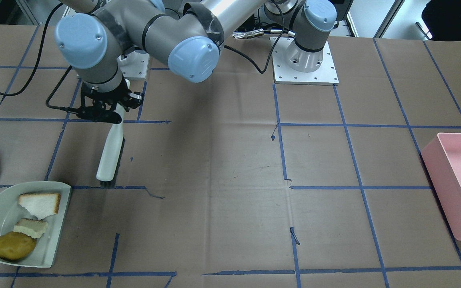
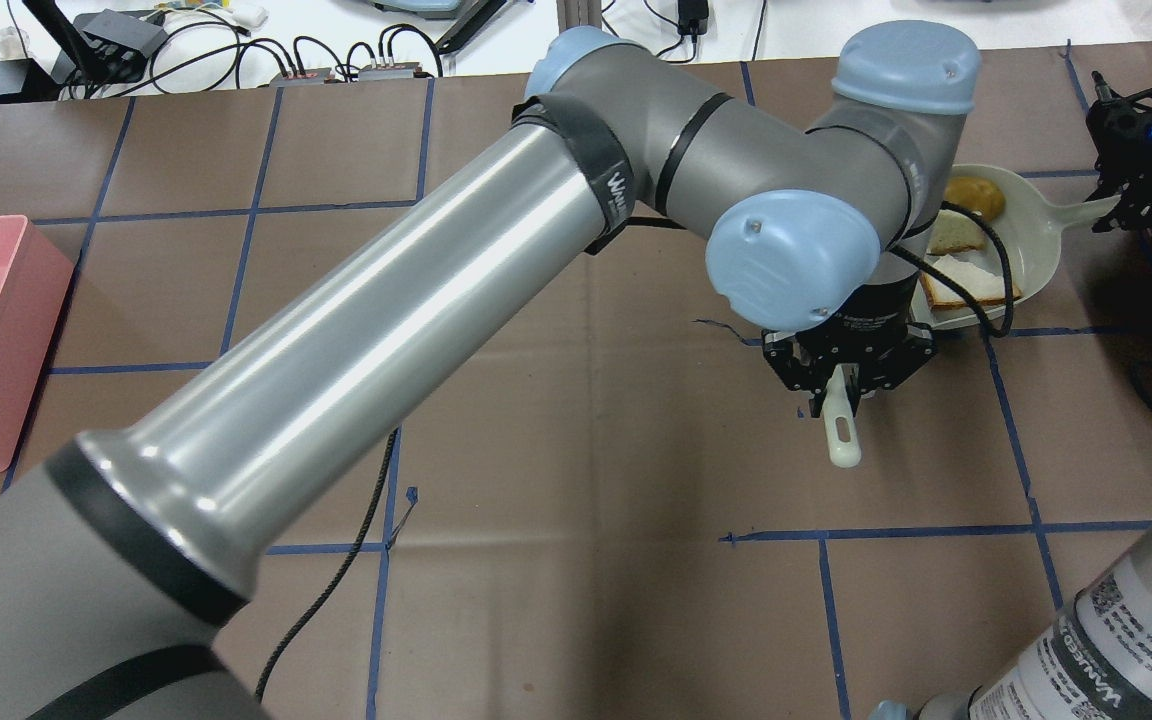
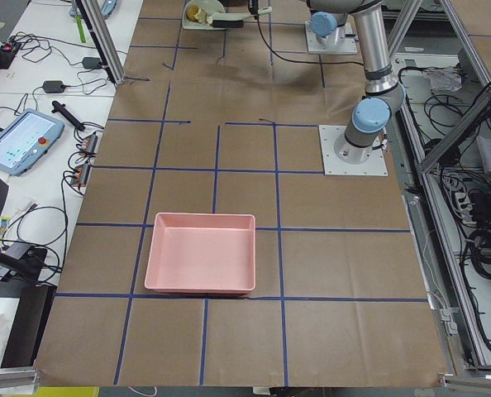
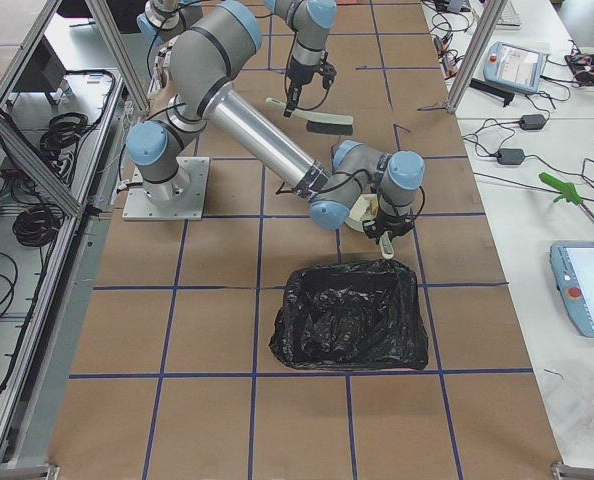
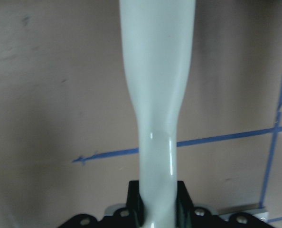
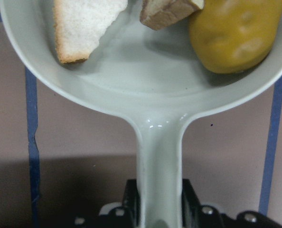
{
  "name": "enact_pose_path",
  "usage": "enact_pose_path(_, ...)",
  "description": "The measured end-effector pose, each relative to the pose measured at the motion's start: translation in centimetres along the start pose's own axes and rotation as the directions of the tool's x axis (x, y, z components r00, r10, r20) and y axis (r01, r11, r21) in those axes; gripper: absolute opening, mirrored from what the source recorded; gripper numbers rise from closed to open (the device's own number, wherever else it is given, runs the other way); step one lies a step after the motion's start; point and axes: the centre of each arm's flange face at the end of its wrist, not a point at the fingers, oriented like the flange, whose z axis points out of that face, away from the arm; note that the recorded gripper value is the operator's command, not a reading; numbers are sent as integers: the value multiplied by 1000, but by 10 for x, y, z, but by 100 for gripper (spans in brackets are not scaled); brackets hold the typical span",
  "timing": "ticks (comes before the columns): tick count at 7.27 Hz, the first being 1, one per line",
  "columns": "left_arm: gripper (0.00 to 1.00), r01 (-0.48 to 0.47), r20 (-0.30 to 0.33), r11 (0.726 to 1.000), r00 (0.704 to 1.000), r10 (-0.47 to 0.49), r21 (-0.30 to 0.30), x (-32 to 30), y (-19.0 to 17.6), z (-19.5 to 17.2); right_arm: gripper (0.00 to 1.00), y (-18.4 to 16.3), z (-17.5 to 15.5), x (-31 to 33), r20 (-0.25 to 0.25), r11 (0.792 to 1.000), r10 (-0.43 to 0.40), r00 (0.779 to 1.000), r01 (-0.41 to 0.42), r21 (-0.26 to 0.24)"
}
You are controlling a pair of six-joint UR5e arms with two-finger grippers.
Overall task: Sweep and dump trash in nearest bin
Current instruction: 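Pull the brush back with the left gripper while the right gripper lifts the dustpan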
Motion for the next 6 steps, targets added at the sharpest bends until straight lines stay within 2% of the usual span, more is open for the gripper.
enact_pose_path(3,0,46,76,998,996,-43,-31,-73,59,27,0,-8,-1,3,-6,1000,-8,1000,9,16)
enact_pose_path(6,0,55,107,998,993,-54,-5,-131,112,70,0,-19,-3,6,-9,999,-20,1000,20,40)
